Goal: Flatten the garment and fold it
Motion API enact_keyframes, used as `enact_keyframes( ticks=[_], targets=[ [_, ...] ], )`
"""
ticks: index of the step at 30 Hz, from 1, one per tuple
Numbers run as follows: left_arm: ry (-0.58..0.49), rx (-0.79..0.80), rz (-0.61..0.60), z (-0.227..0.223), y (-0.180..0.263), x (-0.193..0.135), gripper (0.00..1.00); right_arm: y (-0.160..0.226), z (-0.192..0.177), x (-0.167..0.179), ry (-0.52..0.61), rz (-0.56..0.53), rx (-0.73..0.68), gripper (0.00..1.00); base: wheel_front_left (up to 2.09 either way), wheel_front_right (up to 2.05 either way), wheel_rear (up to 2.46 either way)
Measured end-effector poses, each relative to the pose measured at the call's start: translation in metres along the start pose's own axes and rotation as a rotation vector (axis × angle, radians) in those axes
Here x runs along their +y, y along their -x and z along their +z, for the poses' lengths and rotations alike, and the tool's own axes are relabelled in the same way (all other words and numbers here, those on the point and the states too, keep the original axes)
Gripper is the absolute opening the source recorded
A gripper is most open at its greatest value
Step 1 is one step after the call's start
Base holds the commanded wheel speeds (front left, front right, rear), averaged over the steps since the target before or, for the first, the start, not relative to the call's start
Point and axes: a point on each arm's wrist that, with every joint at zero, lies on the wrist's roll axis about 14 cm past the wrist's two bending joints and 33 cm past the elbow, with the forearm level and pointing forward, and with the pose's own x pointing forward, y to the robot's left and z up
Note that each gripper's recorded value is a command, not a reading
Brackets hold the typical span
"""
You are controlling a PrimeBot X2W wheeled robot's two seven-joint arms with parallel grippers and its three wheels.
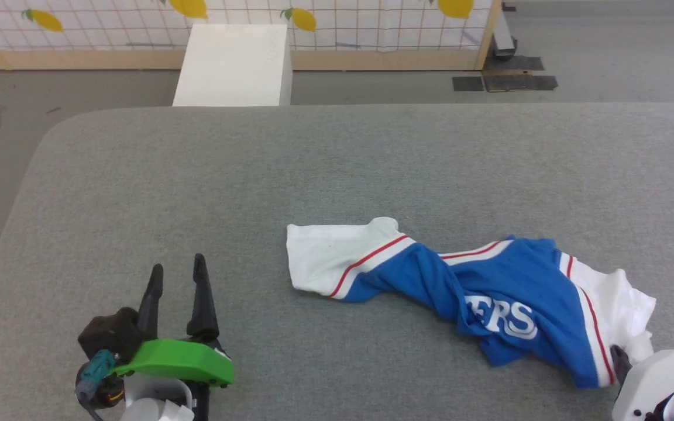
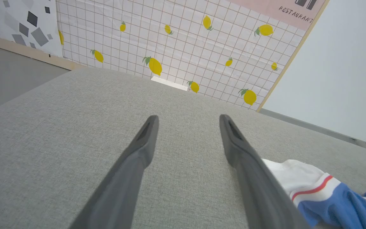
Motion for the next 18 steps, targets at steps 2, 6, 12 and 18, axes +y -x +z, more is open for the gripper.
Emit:
enact_keyframes(
  ticks=[2,6,12,18],
  targets=[
    [0.001,0.014,-0.020,-0.005,-0.002,-0.007,1.00,0.003,0.009,-0.004,-0.016,-0.006,-0.076,1.00,0.00,0.00,0.00],
    [-0.016,0.033,-0.082,-0.011,-0.013,-0.026,1.00,0.016,0.046,-0.006,0.005,-0.015,-0.328,1.00,0.00,0.00,0.00],
    [-0.068,0.153,-0.178,-0.026,-0.042,-0.059,1.00,0.044,0.086,-0.002,0.084,-0.024,-0.619,1.00,0.00,0.00,0.00],
    [-0.140,0.370,-0.242,-0.055,-0.069,-0.085,1.00,0.052,0.088,0.012,0.118,0.005,-0.678,1.00,0.00,0.00,0.00]
  ],
)
